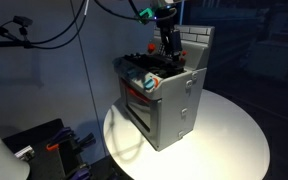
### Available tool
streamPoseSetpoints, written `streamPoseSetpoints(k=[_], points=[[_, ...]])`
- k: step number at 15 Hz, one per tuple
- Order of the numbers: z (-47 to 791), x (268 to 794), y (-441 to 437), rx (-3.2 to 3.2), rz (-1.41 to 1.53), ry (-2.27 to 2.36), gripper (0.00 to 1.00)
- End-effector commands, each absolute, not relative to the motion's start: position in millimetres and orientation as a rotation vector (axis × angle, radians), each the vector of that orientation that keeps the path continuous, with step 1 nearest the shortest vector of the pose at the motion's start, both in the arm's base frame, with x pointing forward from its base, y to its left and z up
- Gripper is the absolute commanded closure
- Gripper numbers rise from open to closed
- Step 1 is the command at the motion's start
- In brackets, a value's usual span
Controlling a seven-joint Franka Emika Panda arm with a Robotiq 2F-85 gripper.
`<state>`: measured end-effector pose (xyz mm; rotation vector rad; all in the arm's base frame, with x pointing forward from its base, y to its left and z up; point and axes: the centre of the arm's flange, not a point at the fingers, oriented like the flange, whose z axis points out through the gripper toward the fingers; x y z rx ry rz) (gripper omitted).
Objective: Press a button on the toy stove
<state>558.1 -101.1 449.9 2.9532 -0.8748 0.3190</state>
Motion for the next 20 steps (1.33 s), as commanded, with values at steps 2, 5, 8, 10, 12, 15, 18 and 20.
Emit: streamPoseSetpoints(k=[2, 5, 8, 10, 12, 15, 18, 20], points=[[465, 497, -91, 2.965, 0.208, -0.849, 0.0], [472, 469, -87, 2.98, 0.1, -0.828, 0.0], [480, 443, -82, 2.979, -0.022, -0.789, 0.0], [484, 428, -79, 2.976, -0.121, -0.754, 0.0], [488, 417, -77, 2.97, -0.192, -0.729, 0.0], [489, 408, -73, 2.958, -0.247, -0.723, 0.0], [484, 417, -71, 2.959, -0.244, -0.744, 0.0], [483, 416, -70, 2.958, -0.249, -0.74, 0.0]])
